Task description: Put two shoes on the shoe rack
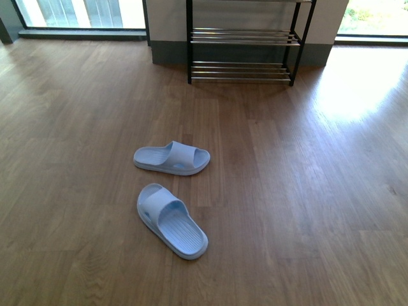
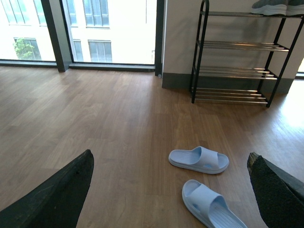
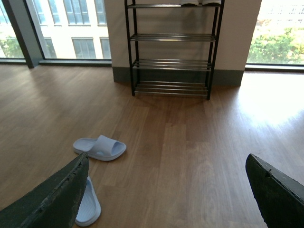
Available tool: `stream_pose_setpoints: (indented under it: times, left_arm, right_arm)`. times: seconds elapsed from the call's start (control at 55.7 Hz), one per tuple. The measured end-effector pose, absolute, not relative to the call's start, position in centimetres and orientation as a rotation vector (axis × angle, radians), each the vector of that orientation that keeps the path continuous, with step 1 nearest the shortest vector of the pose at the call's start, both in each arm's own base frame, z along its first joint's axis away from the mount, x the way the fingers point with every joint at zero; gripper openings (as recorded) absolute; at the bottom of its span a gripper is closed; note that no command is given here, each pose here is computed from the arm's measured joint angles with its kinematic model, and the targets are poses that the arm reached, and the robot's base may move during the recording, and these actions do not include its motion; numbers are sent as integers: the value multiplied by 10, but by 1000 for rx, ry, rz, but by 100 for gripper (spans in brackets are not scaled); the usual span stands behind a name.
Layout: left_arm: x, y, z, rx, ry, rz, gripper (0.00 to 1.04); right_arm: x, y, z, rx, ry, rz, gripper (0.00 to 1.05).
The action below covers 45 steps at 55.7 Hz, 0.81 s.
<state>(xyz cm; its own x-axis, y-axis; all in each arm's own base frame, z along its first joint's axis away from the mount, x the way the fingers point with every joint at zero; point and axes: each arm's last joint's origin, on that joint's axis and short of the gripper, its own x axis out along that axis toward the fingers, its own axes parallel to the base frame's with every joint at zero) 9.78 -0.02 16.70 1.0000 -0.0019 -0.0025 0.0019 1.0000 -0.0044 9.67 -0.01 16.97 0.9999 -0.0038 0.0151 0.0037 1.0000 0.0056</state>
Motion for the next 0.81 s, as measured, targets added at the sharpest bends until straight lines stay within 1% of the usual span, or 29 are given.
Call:
stream_pose_setpoints:
  times: [0.808]
  left_arm:
    - [98, 0, 167, -5, 2, 0, 95]
  right_arm:
    - [97, 0, 170, 5, -14, -1, 96]
